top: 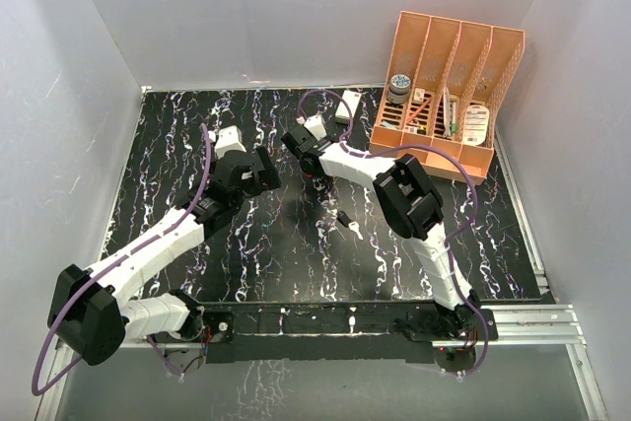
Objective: Put the keys on the keyring
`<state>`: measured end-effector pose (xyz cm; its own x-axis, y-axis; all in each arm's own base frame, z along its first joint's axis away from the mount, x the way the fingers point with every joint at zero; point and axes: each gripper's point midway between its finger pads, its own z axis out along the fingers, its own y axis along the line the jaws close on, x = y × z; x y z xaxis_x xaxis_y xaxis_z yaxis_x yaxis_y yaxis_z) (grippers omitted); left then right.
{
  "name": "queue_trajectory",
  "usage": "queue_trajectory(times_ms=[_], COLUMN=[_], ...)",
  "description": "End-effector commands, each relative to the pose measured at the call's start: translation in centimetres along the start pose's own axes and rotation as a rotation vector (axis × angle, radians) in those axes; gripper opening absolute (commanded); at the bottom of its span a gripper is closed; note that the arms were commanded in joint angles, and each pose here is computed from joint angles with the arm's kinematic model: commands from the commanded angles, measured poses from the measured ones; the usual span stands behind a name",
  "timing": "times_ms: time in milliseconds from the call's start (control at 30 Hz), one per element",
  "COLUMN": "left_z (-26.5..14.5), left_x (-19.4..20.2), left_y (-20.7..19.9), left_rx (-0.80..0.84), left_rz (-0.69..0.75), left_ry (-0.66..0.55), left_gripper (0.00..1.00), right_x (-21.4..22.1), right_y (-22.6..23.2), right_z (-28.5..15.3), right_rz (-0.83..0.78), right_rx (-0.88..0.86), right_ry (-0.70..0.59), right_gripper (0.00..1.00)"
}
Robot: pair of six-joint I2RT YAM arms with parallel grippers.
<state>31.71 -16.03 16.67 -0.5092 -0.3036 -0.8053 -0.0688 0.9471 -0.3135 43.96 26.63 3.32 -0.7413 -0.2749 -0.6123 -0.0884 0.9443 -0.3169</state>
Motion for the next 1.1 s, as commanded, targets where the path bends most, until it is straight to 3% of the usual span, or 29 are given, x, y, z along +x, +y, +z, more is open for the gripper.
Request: queue_trajectory(times_ms=[0, 1067], left_z=[-0.6, -0.8], left_x=[-0.7, -0.9], left_y=[0.4, 0.5], left_rx=[-0.011, -0.012], left_rz=[-0.009, -0.009], left_ry=[-0.028, -0.035], left_gripper=[0.99, 0.99], right_x=[-3.6, -3.0], right_y=[-1.0, 0.2], right_z=[-2.5, -3.5], right_rz=[0.082, 0.065], right_rx=[0.004, -0.025], right_ry=[-0.098, -0.093], right_gripper=[0.0, 0.0])
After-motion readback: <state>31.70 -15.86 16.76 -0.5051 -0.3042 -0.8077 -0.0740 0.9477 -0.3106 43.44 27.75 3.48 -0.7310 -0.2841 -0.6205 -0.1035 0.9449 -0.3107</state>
